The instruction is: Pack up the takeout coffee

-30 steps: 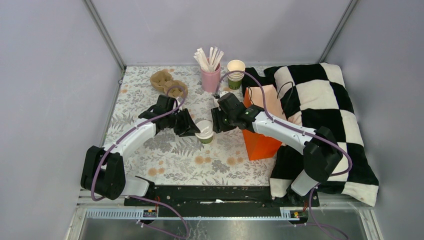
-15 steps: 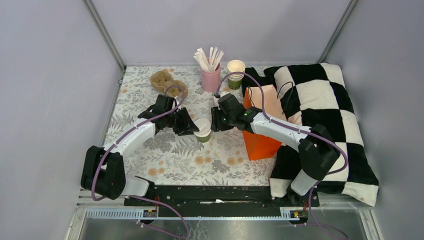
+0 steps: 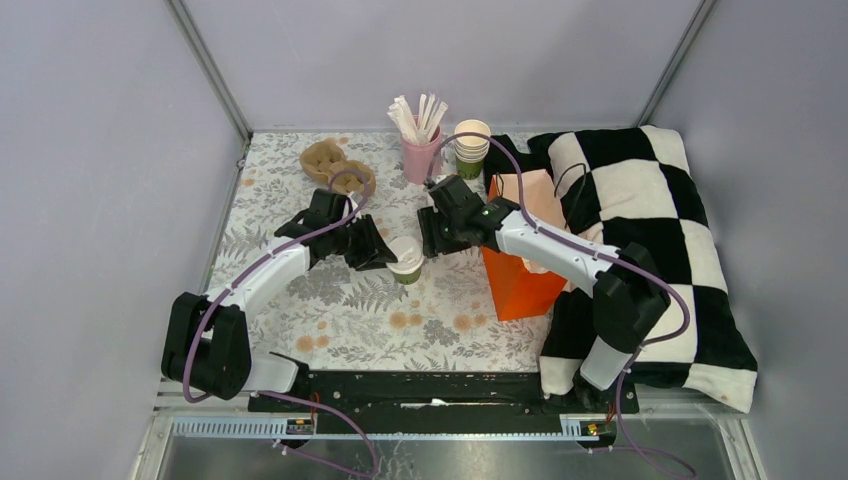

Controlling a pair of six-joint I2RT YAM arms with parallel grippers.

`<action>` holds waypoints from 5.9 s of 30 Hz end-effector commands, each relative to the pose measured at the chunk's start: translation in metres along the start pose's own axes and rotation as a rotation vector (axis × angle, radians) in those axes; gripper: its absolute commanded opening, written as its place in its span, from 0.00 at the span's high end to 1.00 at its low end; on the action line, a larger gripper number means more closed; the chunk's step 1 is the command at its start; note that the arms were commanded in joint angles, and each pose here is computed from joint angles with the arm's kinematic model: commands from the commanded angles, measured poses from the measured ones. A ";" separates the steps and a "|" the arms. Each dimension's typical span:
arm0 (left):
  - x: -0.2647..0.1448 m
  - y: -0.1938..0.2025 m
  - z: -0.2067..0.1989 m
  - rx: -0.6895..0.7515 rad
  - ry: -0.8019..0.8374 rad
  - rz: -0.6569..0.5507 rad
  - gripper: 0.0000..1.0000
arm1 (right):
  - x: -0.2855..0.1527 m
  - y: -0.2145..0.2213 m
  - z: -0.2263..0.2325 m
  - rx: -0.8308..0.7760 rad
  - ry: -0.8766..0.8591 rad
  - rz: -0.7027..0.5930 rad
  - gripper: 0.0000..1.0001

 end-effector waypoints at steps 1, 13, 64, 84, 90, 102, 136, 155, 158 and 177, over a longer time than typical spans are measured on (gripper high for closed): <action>0.003 0.006 0.017 0.018 -0.092 0.024 0.64 | 0.002 -0.019 -0.007 -0.023 0.049 0.007 0.43; 0.005 0.007 0.017 0.021 -0.092 0.042 0.64 | 0.011 -0.030 -0.010 -0.012 0.052 -0.018 0.45; 0.007 0.009 0.027 0.051 -0.118 0.047 0.64 | 0.045 -0.015 -0.011 -0.029 0.042 0.080 0.45; -0.021 -0.014 -0.009 0.125 -0.086 -0.048 0.35 | 0.002 -0.045 -0.005 -0.088 0.053 0.049 0.43; -0.039 -0.018 -0.021 0.114 -0.006 -0.102 0.13 | -0.002 -0.043 -0.003 -0.068 0.033 0.057 0.41; -0.040 -0.013 0.013 -0.143 0.125 -0.068 0.49 | -0.009 -0.049 0.003 0.046 -0.096 0.036 0.40; -0.001 -0.015 0.052 -0.161 -0.050 -0.001 0.58 | 0.018 -0.028 0.006 0.108 -0.190 0.118 0.44; -0.003 -0.017 0.030 0.040 -0.219 -0.030 0.59 | 0.004 -0.032 -0.006 0.165 -0.240 0.124 0.44; -0.011 -0.026 0.007 0.041 -0.146 -0.054 0.56 | -0.012 -0.045 -0.004 0.133 -0.237 0.098 0.43; -0.021 -0.022 -0.071 0.248 -0.106 -0.218 0.01 | -0.159 -0.115 0.019 -0.065 -0.204 -0.172 0.28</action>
Point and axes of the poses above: each gripper's point midway between its finger pads, its own x axis out along the fingers, its own z axis along the line the jaws close on, y = z × x, the point moved 6 cm from there along -x, back along the fingers, and after that the axes turned 7 degrees about -x, right-handed, at the moved point
